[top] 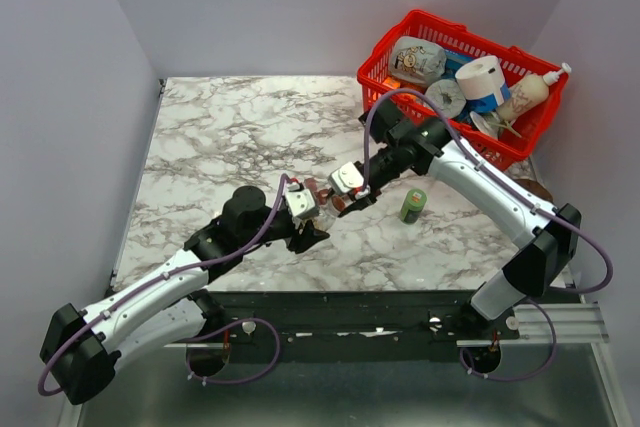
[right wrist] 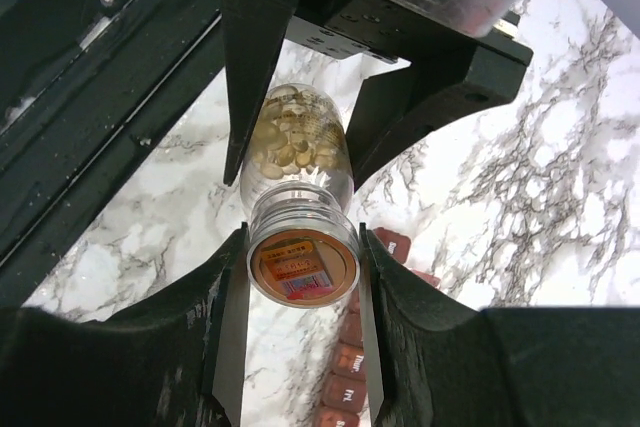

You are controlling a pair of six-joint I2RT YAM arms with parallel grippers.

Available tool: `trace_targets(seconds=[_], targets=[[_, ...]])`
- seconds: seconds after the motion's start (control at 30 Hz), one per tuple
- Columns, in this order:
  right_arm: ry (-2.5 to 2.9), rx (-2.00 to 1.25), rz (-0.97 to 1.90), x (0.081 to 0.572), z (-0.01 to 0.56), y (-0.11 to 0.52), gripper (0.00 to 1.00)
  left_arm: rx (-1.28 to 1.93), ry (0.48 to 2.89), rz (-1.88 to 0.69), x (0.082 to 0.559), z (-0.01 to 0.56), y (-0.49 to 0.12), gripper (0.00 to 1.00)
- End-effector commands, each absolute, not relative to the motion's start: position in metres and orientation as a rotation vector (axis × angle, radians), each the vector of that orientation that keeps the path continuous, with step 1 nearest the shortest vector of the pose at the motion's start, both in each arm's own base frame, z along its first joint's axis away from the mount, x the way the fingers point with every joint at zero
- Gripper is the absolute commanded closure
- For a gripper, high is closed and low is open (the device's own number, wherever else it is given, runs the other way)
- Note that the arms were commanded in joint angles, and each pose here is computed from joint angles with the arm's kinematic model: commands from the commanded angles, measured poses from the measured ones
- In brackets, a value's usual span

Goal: Sort the pills into containers

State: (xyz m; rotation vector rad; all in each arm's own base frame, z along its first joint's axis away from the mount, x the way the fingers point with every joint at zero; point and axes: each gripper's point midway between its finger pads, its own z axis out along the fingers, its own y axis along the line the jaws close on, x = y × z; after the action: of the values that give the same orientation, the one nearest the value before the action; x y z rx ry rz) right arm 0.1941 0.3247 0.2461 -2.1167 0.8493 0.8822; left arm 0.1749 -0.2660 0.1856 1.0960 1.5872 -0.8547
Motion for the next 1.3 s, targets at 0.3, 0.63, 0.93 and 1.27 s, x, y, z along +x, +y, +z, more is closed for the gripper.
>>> trace_targets(seconds=[0.3, 0.63, 0.93, 1.27], targets=[[1.463, -1.813, 0.822, 0.249, 0.223, 0.282, 0.64, 1.129, 1.608, -0.769, 0.169, 0.174, -0.246, 1.00], [2.043, -1.643, 0.459, 0.277, 0.057, 0.225, 0.59, 1.172, 1.639, -0.590, 0.187, 0.169, -0.227, 1.00], [2.237, -1.544, 0.360, 0.285, 0.029, 0.212, 0.41, 0.833, 1.406, -0.742, 0.199, 0.250, -0.229, 1.00], [2.156, -1.601, 0.466, 0.272, 0.059, 0.221, 0.00, 0.356, 1.014, -0.932, 0.203, 0.417, -0.190, 1.00]])
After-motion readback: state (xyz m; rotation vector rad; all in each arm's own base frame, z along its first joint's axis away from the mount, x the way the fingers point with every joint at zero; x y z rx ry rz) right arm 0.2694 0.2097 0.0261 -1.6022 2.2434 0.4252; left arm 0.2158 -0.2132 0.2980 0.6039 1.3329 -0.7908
